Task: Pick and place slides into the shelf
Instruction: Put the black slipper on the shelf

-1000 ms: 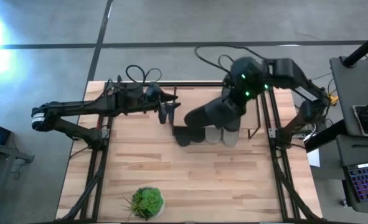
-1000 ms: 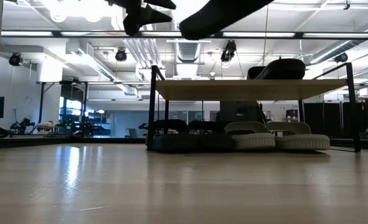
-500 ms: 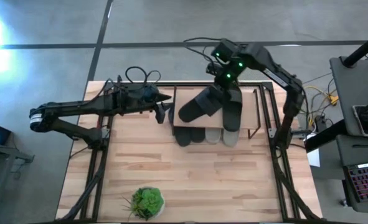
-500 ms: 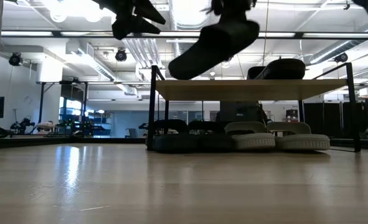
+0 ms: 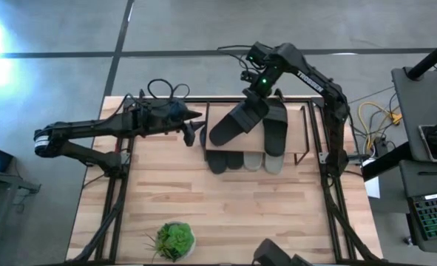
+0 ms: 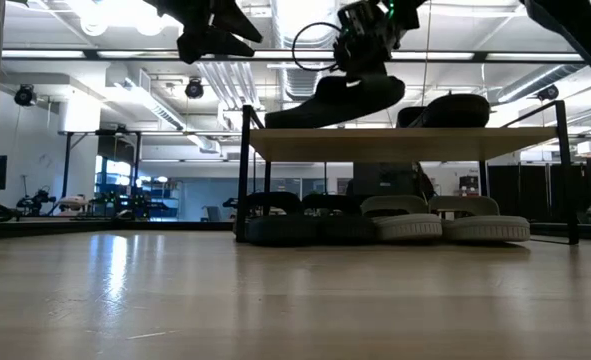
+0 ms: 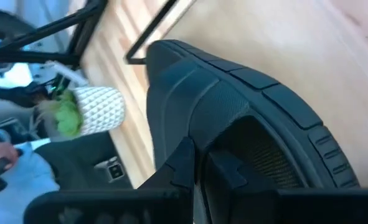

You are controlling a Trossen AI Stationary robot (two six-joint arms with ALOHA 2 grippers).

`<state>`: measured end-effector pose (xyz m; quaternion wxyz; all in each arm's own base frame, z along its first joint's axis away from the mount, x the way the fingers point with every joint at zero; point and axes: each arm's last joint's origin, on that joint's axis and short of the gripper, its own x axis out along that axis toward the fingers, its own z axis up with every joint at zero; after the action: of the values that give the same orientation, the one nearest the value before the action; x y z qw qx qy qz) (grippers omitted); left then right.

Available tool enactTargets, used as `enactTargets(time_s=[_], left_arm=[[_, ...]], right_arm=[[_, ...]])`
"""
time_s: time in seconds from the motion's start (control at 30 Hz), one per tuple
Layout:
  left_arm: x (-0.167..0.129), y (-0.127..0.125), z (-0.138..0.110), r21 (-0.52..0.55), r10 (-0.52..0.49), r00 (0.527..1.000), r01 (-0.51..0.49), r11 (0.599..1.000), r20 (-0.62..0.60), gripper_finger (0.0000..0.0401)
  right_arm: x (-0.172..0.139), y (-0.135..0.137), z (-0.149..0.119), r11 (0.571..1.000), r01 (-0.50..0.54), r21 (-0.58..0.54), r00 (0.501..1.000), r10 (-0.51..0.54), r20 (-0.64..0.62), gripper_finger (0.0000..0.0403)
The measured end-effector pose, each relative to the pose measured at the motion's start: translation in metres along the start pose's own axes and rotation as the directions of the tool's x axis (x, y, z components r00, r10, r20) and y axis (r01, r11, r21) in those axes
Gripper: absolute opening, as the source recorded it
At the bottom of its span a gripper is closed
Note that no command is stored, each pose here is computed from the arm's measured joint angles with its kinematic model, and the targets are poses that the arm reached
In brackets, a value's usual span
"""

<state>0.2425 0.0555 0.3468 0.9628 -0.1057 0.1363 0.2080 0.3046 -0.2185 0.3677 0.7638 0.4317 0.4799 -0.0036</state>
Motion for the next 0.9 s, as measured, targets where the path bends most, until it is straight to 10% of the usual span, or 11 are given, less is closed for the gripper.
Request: enactTargets(time_s=[0.57,0.9], left_arm=[[0.009,0.006,0.004,-0.003,0.05,0.998,-0.05,0.999,0.044,0.0164],[0.013,0.031,0.007,-0.005,0.023,1.0,-0.023,1.0,0.02,0.0164]], right_arm=[[-0.012,-0.012,0.011,0.921,0.344,-0.183,0.934,-0.317,0.163,0.0181],[-0.04,0.021,-0.003,0.907,0.406,-0.115,0.87,-0.345,0.353,0.0187]])
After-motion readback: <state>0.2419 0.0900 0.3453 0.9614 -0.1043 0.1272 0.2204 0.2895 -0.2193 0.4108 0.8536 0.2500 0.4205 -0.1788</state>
